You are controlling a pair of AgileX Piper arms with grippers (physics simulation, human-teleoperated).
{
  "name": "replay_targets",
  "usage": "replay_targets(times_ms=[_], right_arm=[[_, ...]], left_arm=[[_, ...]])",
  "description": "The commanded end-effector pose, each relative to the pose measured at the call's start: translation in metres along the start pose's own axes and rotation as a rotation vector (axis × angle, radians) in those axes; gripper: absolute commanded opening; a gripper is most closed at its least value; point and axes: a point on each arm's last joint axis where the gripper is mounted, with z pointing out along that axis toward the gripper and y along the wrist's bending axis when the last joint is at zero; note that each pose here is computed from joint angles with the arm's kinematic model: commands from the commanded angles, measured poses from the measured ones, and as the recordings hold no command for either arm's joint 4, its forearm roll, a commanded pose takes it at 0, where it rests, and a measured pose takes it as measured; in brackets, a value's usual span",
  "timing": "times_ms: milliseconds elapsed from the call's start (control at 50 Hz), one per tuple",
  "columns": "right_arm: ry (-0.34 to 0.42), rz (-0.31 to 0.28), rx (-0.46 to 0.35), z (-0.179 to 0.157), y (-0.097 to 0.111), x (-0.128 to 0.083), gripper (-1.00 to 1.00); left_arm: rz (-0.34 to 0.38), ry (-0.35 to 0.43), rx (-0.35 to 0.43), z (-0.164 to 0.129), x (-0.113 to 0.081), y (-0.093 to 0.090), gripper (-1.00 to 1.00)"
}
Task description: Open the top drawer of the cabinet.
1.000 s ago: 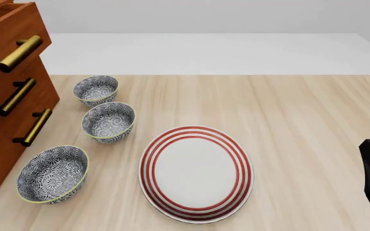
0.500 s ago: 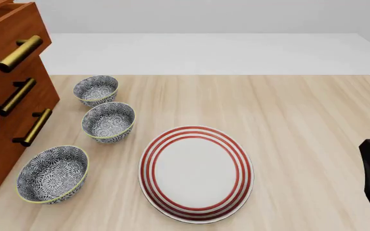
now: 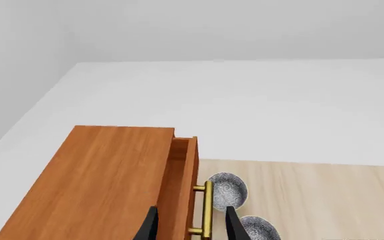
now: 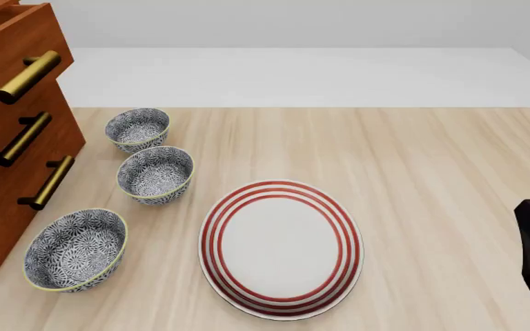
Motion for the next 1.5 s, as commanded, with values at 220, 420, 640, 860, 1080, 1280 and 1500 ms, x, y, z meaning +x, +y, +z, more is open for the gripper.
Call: replay_targets(times_ms=[220,420,640,860,1080,1280,1500], right_arm=[[0.0,0.0,0.0,0.0,0.0,0.0,1.0],[0.0,0.0,0.0,0.0,0.0,0.0,1.0],[0.0,0.0,0.0,0.0,0.0,0.0,1.0],[0.0,0.0,0.0,0.0,0.0,0.0,1.0],[0.0,0.0,0.0,0.0,0.0,0.0,1.0],[0.0,0.0,0.0,0.0,0.0,0.0,1.0],[0.0,0.0,0.0,0.0,0.0,0.0,1.0]], left_arm=[[-0.141,0.138,0.003,0.018,0.017,-0.002,1.0],[-0.173,0.229,0.011,0.033,0.048,-0.006,1.0],[-0.167,0.243,-0.014,0.034,0.045,-0.001,1.0],[-0.166,0.256,-0.017,0.038,0.045,-0.001,1.0],[-0.168,0.266,-0.019,0.043,0.049,0.0,1.0],[-0.166,0.275,-0.032,0.052,0.047,0.002,1.0],[-0.146,0.32,-0.061,0.072,0.059,0.009,1.0]])
